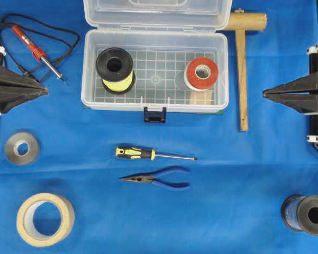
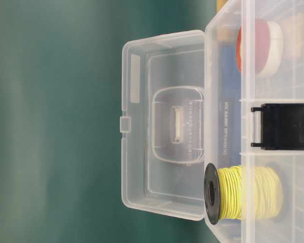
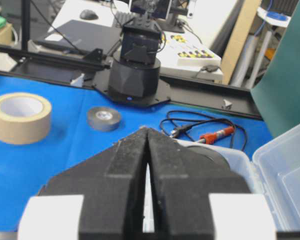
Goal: Close the tool box with the left arm.
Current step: 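Raise the left gripper and move it toward the open box lid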
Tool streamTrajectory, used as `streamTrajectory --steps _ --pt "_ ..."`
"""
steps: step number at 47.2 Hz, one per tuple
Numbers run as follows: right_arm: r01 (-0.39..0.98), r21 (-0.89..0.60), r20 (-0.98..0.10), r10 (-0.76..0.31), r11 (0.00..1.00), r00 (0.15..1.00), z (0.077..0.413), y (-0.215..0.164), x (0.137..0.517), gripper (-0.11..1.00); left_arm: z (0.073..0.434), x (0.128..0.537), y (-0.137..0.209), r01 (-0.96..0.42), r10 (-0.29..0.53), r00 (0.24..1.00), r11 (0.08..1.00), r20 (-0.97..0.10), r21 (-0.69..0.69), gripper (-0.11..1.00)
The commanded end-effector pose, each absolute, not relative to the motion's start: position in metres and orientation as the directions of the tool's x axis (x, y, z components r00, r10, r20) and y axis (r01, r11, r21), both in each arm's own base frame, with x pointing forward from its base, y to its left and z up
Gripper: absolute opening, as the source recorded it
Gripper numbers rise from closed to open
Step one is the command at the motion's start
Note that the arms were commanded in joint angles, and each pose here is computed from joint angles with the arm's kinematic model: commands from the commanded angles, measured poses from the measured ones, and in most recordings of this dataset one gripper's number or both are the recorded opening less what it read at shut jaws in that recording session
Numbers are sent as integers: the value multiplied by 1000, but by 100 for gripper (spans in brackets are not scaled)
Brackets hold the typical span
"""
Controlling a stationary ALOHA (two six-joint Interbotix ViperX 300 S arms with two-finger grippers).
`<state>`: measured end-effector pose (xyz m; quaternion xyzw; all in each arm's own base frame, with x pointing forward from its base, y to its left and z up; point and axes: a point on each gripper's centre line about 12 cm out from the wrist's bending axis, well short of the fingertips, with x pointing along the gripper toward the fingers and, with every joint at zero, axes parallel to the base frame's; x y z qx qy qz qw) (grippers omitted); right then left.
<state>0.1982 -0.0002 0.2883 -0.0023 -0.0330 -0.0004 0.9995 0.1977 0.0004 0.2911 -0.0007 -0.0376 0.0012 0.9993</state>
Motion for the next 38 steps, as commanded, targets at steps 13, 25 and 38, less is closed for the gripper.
streamTrajectory --steps 13,25,38 --pt "18 -3 55 -18 1000 998 305 -4 206 0 315 209 7 -38 40 998 999 52 -29 0" --pt "32 -3 31 -32 999 999 302 -7 206 0 337 228 50 -214 211 968 977 -133 -8 0" --pt "32 -3 -2 -32 999 999 298 -7 206 0 357 250 106 -359 380 905 923 -191 136 19"
